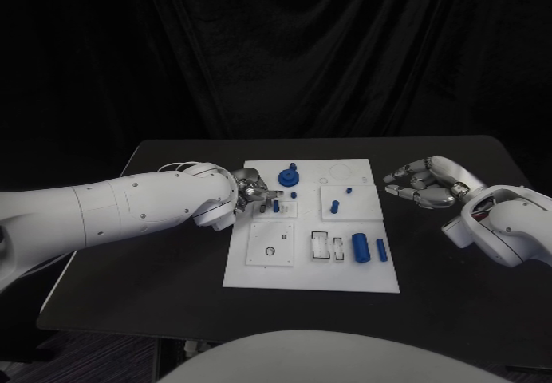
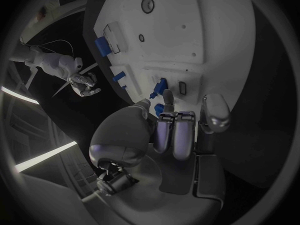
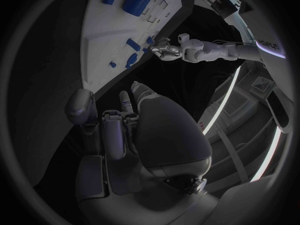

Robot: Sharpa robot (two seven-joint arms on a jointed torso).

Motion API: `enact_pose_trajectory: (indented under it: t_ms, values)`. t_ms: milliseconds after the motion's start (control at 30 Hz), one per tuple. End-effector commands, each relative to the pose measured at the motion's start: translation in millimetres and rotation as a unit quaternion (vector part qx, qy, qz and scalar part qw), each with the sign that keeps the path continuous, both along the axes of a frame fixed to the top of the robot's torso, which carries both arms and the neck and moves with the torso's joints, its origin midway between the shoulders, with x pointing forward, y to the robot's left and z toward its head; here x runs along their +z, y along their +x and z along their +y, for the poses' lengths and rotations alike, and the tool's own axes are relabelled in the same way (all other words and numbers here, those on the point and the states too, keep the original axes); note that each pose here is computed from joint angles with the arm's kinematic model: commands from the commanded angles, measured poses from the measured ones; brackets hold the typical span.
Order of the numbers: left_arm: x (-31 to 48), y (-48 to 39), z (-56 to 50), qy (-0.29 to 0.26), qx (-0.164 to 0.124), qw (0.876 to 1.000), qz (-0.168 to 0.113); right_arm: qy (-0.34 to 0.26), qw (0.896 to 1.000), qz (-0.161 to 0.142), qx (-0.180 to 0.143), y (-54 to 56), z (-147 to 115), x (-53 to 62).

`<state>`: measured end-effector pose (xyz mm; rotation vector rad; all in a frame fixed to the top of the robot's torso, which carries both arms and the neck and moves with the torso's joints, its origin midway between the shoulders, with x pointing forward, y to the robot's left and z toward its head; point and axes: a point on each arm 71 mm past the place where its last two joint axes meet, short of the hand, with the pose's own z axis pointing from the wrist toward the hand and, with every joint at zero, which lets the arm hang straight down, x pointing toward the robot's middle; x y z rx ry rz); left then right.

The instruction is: Assemble the parts on the task board

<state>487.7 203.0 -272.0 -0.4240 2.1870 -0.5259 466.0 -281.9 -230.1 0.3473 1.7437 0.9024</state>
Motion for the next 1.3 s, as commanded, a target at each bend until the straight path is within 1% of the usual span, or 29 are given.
enact_pose_trajectory:
  t_ms: [33,67,100,133,233,400,467,533,567,633,733,800,867,1000,1133,1200,1300]
  values:
    - [13.5,2.4,-1.6,-0.006,0.006,1.000,-0.019,-0.003,1.000,0.008,-0.005,-0.5,0,-1.8]
    - [18.0,3.3,-1.7,-0.003,0.005,1.000,-0.018,-0.003,1.000,0.008,-0.005,-0.4,0,-1.8]
    - [19.9,3.7,-1.8,-0.002,0.004,1.000,-0.018,-0.003,1.000,0.008,-0.005,-0.4,0,-1.8]
    - [25.0,4.8,-1.9,0.002,0.003,1.000,-0.015,-0.003,1.000,0.008,-0.005,-0.4,0,-1.7]
    - [43.3,10.9,-2.0,0.023,-0.004,1.000,-0.015,-0.002,1.000,0.007,-0.005,-0.2,0,-1.7]
    - [73.4,23.9,1.3,0.084,-0.019,0.996,-0.003,-0.002,1.000,0.007,-0.004,0.3,2,-1.7]
    - [82.4,28.3,1.7,0.100,-0.025,0.995,0.002,-0.002,1.000,0.007,-0.004,0.5,2,-1.7]
    - [93.7,34.0,0.8,0.121,-0.037,0.992,0.011,-0.002,1.000,0.007,-0.005,0.6,2,-1.6]
    - [98.0,36.2,-0.2,0.130,-0.045,0.990,0.019,-0.002,1.000,0.007,-0.005,0.7,2,-1.6]
    - [103.5,39.8,-2.9,0.142,-0.057,0.988,0.038,-0.002,1.000,0.007,-0.005,1.0,3,-1.7]
    - [107.0,45.2,-9.3,0.152,-0.078,0.982,0.080,-0.001,1.000,0.006,-0.003,1.3,5,-1.6]
    - [107.5,48.1,-13.1,0.157,-0.088,0.979,0.100,0.000,1.000,0.005,-0.002,1.4,6,-1.5]
    - [107.6,51.6,-17.0,0.163,-0.097,0.975,0.116,0.001,1.000,0.004,0.000,1.3,7,-1.2]
    - [106.1,59.0,-22.7,0.170,-0.101,0.971,0.133,0.004,1.000,-0.001,0.003,1.2,9,-0.4]
    - [99.6,64.9,-26.8,0.175,-0.100,0.968,0.146,0.008,1.000,-0.008,0.007,0.5,10,0.8]
    - [93.7,66.5,-28.4,0.182,-0.103,0.965,0.157,0.011,1.000,-0.010,0.010,-0.2,12,1.4]
    - [85.7,66.7,-31.2,0.187,-0.108,0.962,0.170,0.013,1.000,-0.011,0.014,-1.1,14,1.7]
